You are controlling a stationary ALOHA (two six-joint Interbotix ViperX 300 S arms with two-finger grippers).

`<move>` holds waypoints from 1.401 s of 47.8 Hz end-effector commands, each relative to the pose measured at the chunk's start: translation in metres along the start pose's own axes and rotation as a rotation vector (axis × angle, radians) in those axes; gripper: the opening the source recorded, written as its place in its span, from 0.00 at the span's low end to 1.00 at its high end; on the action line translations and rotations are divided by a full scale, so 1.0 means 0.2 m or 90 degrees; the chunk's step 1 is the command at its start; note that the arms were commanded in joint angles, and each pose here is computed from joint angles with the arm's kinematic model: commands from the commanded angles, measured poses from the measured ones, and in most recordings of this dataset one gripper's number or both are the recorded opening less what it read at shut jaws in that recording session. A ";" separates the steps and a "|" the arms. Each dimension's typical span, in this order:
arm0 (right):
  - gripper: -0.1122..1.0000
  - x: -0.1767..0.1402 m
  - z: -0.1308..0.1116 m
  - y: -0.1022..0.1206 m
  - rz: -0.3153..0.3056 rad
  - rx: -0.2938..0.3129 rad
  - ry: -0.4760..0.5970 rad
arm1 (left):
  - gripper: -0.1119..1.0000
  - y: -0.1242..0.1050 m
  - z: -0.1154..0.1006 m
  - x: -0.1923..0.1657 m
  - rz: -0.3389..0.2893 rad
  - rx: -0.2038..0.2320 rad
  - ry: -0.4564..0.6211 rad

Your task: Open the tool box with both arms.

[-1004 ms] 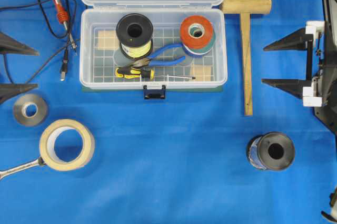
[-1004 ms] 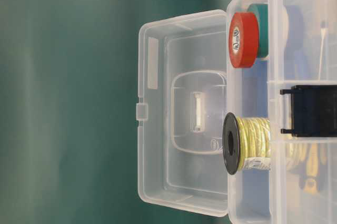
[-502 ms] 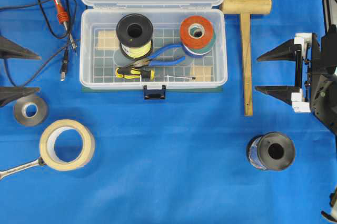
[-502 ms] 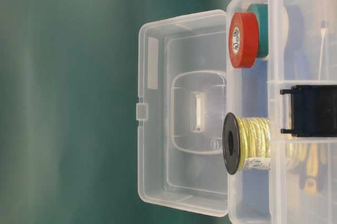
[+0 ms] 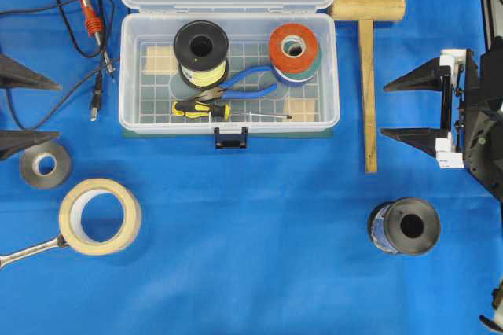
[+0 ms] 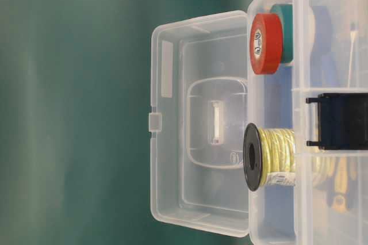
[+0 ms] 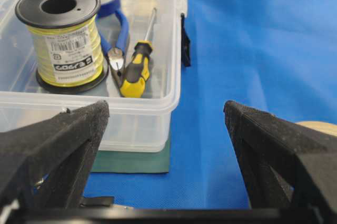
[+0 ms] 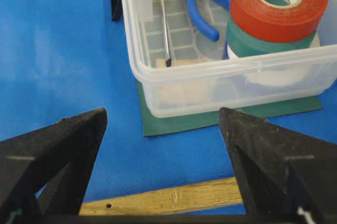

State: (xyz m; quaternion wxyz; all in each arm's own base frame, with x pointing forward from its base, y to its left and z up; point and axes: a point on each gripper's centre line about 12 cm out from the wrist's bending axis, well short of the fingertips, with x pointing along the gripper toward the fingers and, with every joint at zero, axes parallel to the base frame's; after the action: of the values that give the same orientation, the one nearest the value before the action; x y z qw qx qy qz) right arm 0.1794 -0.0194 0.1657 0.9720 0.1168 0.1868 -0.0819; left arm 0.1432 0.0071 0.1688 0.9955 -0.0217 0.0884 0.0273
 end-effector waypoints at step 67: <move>0.87 0.00 0.04 0.01 0.006 -0.007 -0.009 | 0.89 0.00 0.06 0.00 -0.002 -0.001 -0.011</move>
State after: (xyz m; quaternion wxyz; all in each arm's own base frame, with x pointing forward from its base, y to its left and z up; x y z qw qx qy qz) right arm 0.1777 -0.0190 0.1666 0.9720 0.1141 0.1892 -0.0797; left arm 0.1420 0.0070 0.1696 0.9952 -0.0227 0.0914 0.0269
